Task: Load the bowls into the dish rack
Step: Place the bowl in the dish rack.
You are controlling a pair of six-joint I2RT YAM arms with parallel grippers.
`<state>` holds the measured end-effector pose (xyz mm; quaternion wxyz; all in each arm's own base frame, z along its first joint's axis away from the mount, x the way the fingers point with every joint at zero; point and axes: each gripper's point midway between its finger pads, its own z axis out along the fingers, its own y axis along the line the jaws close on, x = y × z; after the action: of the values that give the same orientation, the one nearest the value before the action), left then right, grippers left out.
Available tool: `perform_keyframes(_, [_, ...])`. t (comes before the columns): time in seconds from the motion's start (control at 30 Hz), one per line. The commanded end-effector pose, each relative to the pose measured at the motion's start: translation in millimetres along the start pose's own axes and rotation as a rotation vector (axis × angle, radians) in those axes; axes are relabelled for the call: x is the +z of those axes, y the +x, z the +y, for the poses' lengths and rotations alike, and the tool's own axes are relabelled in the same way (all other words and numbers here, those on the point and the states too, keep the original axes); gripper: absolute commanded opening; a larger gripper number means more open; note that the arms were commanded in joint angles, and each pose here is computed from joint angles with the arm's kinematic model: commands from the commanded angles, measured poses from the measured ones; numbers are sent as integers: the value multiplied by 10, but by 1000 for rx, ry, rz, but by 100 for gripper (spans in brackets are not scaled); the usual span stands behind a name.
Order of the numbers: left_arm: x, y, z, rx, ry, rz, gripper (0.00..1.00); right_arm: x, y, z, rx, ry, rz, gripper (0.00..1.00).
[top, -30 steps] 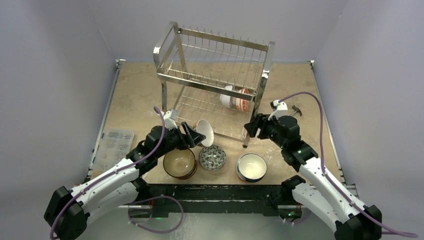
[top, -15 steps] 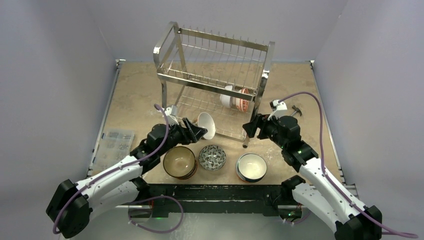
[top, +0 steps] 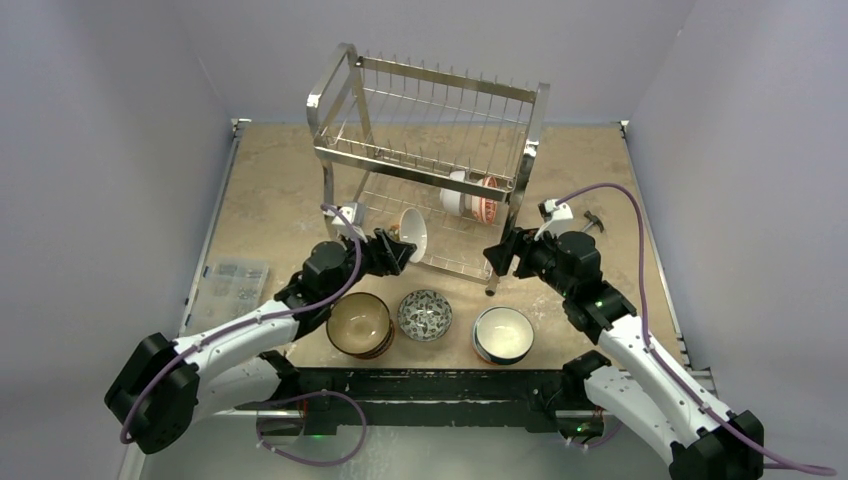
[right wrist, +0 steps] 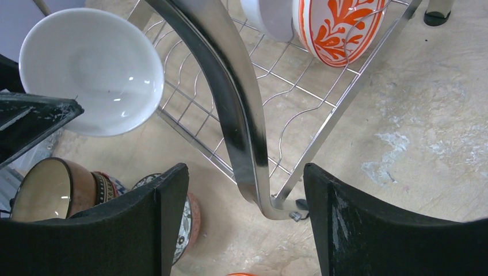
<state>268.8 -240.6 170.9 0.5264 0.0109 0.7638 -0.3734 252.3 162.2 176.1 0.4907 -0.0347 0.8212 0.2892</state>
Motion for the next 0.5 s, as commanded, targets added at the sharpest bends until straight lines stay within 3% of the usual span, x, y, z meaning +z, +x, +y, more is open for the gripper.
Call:
perform_keyframes(0.0, [118,-755,-371,113,103,-251,0,3,-43,65,-33,-45,-20,75])
perform_keyframes(0.47, [675,-748,-170,264,42,-238,0,5,-29,91,-44,-64,-14,76])
